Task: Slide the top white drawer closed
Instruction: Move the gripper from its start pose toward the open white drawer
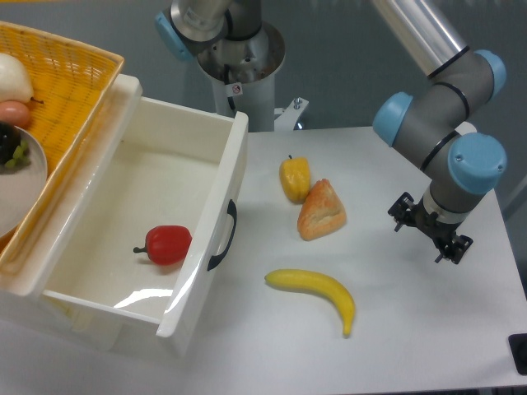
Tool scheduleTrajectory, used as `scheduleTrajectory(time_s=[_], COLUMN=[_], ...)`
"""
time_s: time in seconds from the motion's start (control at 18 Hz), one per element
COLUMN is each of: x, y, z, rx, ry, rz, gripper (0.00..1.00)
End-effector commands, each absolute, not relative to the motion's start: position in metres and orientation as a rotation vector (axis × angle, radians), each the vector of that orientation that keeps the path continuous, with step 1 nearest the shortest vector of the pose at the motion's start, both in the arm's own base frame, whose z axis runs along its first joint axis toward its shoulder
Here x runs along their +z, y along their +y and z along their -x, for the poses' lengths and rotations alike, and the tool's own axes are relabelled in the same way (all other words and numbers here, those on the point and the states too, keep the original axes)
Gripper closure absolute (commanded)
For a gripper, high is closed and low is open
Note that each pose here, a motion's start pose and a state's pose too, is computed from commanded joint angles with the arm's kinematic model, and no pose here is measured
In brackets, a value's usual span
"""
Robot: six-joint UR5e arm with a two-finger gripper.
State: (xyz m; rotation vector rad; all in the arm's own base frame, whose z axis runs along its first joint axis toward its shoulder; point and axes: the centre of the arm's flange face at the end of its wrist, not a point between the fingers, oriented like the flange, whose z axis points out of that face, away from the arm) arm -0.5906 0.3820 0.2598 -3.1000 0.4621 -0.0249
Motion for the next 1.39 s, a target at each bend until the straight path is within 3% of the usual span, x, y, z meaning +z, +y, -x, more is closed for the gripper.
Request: scheduleTrajectory(time_s=[0.44,0.61,1.0,1.22,1.39], x=[0.261,0.243,0.261,0.277,0.290], y=[0.378,0.373,0.379,0.400,0.415], z=[0.575,0.563,0.552,0.540,0.525], rx=[-0.049,0.025,0.070,0.015,0.013], ry=[0.445,0.333,0.283,0.011,-0.005], rz=[3.084,3.079,3.073,2.959,2.933], gripper=[0.00,0.00,0.00,0.00,0.16])
